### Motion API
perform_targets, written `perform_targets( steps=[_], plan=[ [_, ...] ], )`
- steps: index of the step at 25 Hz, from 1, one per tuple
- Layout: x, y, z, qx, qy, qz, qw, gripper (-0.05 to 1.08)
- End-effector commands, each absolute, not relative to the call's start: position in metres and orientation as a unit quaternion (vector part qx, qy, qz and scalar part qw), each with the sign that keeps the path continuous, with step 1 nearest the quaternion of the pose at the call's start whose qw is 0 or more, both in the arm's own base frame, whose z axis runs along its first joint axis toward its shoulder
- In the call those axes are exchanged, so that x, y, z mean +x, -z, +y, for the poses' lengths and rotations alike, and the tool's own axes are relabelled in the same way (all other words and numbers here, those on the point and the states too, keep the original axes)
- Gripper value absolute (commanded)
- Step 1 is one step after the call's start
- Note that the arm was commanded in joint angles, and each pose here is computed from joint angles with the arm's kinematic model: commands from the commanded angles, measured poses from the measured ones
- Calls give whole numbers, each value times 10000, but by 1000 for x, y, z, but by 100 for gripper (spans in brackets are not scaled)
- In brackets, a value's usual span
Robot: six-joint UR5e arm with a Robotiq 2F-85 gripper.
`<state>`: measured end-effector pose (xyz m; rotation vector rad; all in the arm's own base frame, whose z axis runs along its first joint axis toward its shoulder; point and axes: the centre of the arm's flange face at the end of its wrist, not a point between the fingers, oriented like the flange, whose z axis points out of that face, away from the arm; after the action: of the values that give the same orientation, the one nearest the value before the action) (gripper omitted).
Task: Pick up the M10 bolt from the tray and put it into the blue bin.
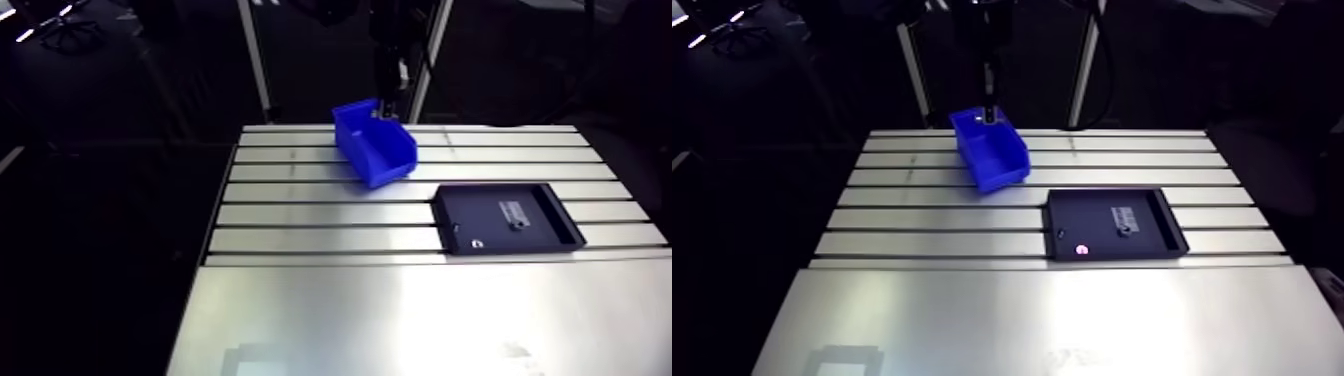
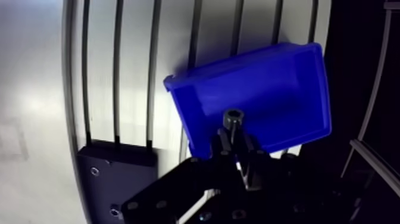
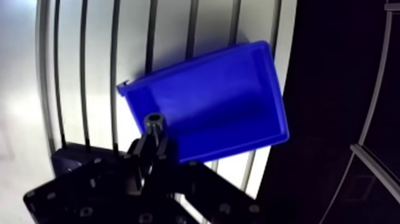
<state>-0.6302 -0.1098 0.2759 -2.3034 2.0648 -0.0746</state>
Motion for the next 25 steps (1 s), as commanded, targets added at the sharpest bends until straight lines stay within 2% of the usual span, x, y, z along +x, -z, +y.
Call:
perform_targets(
  steps=[1,4,7,9,13,22,25],
  plan=[
    [-638,-250,-111,-7382,283,6734,266,99],
    [-641,-238,-111,-7361,311,6756,292,99],
    [-643,-237,-115,-7352,252,6769,254,99],
    [-645,-223,-116,-7355,310,6760,316,99],
    [-647,-217,-117,-7357,275,6761,297,98],
    [-651,-198,-116,-7286,348,6830,388,98],
    [-652,-195,-116,-7286,349,6829,398,98]
  ],
)
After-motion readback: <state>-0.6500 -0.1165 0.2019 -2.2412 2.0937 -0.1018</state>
